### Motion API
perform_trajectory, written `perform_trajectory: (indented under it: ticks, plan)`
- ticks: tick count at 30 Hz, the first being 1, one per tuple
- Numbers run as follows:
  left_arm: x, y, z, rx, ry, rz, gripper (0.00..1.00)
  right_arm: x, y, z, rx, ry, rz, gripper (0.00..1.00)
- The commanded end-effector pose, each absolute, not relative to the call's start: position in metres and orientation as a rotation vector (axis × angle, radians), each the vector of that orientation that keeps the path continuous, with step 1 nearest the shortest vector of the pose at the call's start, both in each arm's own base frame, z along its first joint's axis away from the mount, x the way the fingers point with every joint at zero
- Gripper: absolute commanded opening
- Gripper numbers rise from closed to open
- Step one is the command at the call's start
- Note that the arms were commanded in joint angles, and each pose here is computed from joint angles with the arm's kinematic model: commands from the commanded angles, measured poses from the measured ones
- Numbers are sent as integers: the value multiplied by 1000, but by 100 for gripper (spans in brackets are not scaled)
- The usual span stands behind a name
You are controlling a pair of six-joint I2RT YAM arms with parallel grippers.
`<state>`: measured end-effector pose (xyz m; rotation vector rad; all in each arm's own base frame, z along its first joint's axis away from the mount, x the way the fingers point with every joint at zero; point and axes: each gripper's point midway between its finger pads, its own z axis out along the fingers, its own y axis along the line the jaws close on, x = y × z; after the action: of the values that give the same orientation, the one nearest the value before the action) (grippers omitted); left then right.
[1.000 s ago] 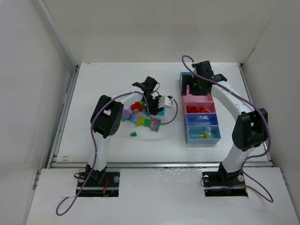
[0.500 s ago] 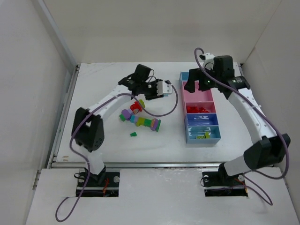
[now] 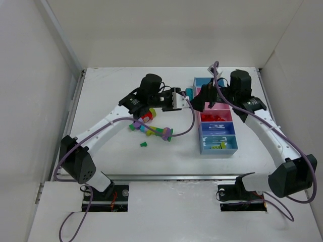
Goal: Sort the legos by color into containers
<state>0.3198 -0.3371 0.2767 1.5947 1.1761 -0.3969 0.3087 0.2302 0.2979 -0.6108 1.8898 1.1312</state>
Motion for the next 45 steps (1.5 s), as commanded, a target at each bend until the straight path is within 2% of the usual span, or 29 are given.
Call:
perform_trajectory:
  ticks: [1,5,8,9,12,14,15,16,19,23,28,31,38,41,45]
  plan:
    - [310,-338,303,1546,1118,-400,0,300,237,339,-687,1718,1159,100]
    - [302,-341,304,1554,1106,-403,0,306,240,332,-666,1750,1180,94]
    - [297,-340,308,1549,1096,-396,0,306,241,330,-670,1757,1191,69]
    - [297,-340,308,1549,1096,-396,0,306,241,330,-670,1757,1191,55]
    - [295,-338,312,1537,1101,-404,0,306,242,323,-665,1778,1211,54]
    - [292,-340,319,1521,1092,-404,0,304,243,324,-664,1781,1226,45]
    - [292,-340,319,1521,1092,-404,0,304,243,324,-664,1781,1226,38]
    - [293,-338,316,1521,1108,-393,0,305,242,324,-650,1788,1224,22]
    - [290,-335,309,1526,1131,-405,0,307,242,323,-634,1795,1220,0]
    - [291,-330,291,1506,1217,-437,0,318,219,319,-522,1821,1146,0]
    - [306,-307,248,1426,1448,-491,0,350,136,282,-117,1995,815,0]
    - [314,-297,231,1410,1537,-498,0,351,112,273,11,2032,665,0]
    - [317,-298,216,1436,1559,-518,0,350,102,260,63,2073,603,0]
    - [319,-296,192,1505,1568,-486,0,350,99,250,76,2119,575,0]
    - [331,-274,152,1556,1709,-399,0,340,52,228,245,2258,266,0]
